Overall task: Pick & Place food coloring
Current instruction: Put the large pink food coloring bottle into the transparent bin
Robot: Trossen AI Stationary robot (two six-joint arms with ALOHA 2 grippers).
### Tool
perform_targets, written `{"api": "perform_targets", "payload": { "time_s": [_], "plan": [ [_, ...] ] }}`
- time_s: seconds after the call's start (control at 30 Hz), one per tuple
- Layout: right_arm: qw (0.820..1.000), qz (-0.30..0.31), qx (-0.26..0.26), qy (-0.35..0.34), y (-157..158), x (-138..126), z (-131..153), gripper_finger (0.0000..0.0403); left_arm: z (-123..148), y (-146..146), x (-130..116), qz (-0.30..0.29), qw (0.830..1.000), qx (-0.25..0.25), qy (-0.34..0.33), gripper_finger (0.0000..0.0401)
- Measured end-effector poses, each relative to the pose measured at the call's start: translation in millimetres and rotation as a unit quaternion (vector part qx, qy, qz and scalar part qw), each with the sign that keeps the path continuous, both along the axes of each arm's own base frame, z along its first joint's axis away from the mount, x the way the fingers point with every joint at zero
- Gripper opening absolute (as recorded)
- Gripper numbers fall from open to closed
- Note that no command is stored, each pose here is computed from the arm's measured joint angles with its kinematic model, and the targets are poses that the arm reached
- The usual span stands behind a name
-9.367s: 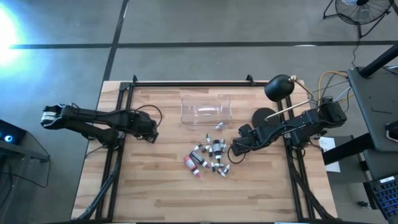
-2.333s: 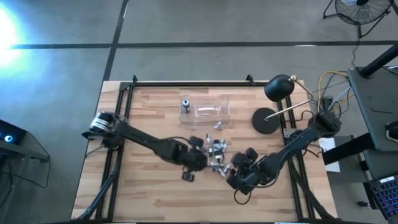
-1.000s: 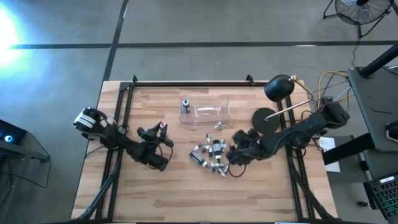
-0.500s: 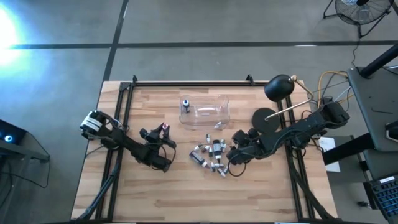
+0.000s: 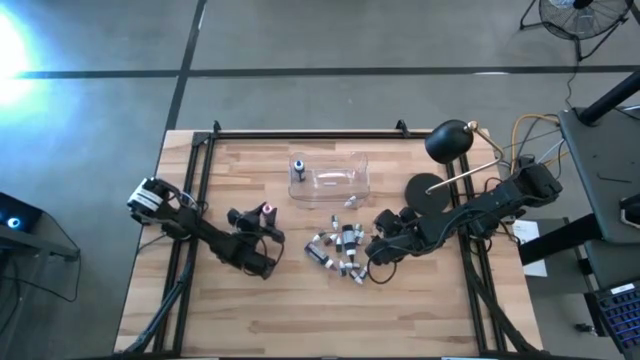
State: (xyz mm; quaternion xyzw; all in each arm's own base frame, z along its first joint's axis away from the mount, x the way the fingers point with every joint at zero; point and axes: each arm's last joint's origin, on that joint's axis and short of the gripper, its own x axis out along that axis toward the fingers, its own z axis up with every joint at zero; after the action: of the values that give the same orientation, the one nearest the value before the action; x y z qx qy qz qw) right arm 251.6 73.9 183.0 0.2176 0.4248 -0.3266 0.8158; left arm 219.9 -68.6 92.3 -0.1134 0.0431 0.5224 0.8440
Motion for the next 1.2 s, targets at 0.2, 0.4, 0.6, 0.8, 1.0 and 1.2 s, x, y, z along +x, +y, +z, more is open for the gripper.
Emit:
{"api": "perform_targets", "payload": {
  "time_s": [0.2,0.4,0.6,0.8,1.0,1.2],
  "plan": [
    [1.000,0.000,0.000,0.000,0.0,0.1,0.0,0.0214,4.8,-9.5,3.8,-0.029,0.999,-0.010,0.032,0.0181],
    [1.000,-0.005,0.002,-0.002,0.0,0.1,0.0,0.0215,15.9,-10.3,-2.1,-0.037,0.998,-0.009,0.053,0.0183],
    [1.000,-0.005,0.001,-0.003,-0.1,0.0,-0.1,0.0215,27.0,-9.3,-11.1,-0.053,0.994,-0.036,0.090,0.0183],
    [1.000,-0.008,-0.001,-0.003,-0.3,-0.1,-0.2,0.0215,43.7,-7.8,-21.1,-0.070,0.987,-0.082,0.115,0.0184],
    [1.000,-0.011,-0.006,-0.006,-0.7,-0.2,-0.3,0.0215,76.7,-3.0,-32.7,-0.081,0.981,-0.123,0.124,0.0184],
    [0.999,-0.021,-0.021,-0.018,-1.4,0.6,0.5,0.0214,118.1,7.7,-49.9,-0.084,0.977,-0.149,0.129,0.0184]
  ]
}}
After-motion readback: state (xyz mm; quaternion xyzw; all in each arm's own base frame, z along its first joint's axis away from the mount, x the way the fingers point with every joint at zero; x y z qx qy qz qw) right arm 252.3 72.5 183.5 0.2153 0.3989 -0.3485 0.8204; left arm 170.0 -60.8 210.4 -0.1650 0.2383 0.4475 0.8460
